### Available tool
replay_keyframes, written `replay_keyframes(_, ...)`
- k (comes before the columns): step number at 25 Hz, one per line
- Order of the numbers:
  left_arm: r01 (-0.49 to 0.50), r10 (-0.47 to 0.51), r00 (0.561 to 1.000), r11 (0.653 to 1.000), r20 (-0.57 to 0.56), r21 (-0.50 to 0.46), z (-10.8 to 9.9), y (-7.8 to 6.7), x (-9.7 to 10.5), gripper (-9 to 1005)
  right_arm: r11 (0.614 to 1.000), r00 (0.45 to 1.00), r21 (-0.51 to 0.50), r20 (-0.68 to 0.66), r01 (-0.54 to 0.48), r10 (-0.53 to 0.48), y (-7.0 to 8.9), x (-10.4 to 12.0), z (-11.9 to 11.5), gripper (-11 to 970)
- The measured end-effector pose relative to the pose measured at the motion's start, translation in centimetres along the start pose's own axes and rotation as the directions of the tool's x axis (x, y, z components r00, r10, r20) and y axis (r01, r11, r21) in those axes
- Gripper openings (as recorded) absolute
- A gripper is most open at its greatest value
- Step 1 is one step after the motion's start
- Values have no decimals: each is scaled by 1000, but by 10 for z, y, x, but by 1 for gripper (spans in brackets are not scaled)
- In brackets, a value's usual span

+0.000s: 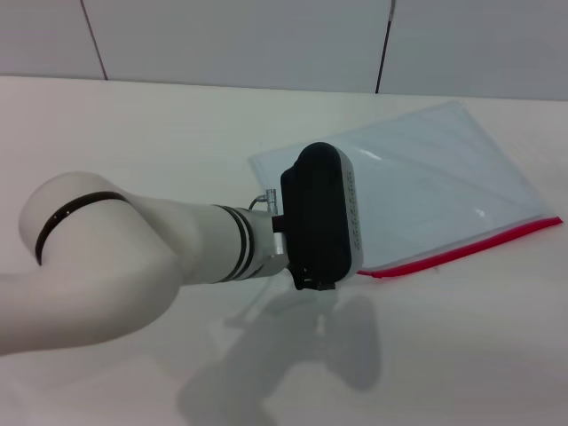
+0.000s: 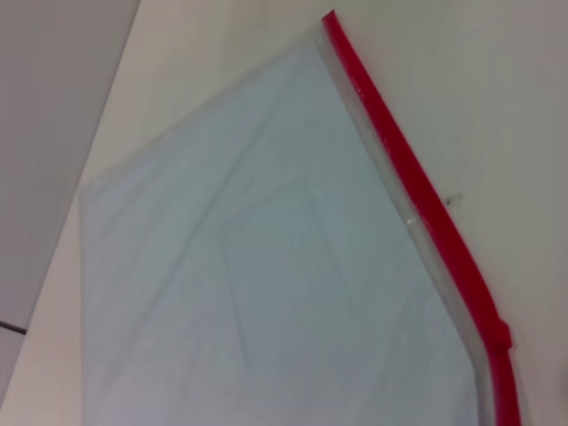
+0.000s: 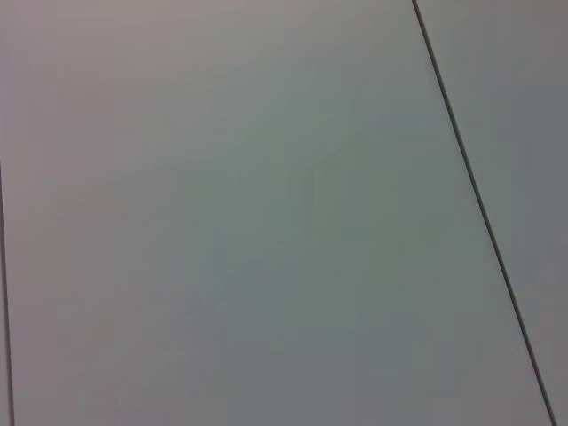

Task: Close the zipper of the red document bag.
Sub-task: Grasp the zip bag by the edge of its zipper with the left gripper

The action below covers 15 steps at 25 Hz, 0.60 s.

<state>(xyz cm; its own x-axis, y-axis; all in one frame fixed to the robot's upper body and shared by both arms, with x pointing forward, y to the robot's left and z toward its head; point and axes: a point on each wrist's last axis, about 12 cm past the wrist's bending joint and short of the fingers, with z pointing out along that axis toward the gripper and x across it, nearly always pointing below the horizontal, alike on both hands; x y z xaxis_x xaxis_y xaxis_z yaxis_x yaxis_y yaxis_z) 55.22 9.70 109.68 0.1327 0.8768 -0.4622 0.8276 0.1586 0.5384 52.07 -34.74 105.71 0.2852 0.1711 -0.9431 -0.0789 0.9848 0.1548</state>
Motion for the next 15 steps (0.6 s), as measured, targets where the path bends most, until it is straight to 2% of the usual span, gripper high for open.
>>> replay_keyframes(15,6,-8,999,1000,42,30,13,-6,0,738,1000,1000,-1,1,-2,2,1,0,0,879)
